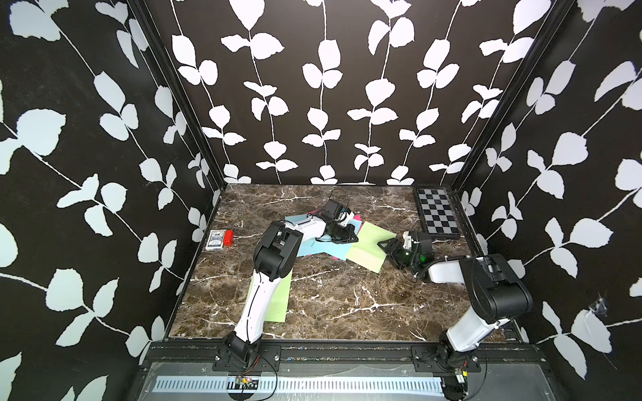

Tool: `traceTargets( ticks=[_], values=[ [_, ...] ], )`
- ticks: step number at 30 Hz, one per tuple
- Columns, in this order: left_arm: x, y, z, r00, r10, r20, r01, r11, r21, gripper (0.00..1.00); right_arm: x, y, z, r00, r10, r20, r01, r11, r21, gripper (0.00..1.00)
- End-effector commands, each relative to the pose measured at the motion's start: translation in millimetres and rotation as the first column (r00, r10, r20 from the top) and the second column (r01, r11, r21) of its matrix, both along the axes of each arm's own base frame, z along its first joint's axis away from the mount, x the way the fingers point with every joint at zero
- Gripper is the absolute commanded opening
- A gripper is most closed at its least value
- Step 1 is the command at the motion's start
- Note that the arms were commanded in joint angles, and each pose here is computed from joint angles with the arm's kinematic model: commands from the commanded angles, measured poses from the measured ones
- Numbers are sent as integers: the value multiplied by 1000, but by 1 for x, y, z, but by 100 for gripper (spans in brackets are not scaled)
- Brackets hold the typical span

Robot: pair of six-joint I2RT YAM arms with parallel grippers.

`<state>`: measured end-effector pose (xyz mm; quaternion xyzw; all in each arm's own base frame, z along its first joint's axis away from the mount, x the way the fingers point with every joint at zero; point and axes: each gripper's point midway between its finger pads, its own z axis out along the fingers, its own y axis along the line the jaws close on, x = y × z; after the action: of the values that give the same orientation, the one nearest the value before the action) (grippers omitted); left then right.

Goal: Sort the scattered colored papers by color
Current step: Pick up the colored paper from the center of the board.

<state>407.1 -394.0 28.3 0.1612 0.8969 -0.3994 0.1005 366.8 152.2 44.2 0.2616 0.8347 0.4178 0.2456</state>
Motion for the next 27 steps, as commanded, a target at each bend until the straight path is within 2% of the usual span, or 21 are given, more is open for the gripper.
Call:
traceTargets(
  ticks=[1,7,18,24,27],
  values=[
    [-6,4,-13,1000,-7,-28,9,999,44,7,-23,-11,-31,989,-61,-133,62,998,0,68],
    [-6,4,-14,1000,-9,-28,11,999,45,7,-12,-5,-21,995,-47,-92,51,998,35,60],
    [-8,5,-16,999,-22,-34,24,998,54,7,-3,6,-29,993,-1,-119,9,998,70,45],
    [-8,6,-19,999,-25,-38,28,997,71,7,-2,10,-33,992,29,-125,-20,997,73,29],
    [-8,7,-20,999,-30,-37,33,996,82,7,-3,12,-32,991,50,-124,-41,996,73,17]
  ],
)
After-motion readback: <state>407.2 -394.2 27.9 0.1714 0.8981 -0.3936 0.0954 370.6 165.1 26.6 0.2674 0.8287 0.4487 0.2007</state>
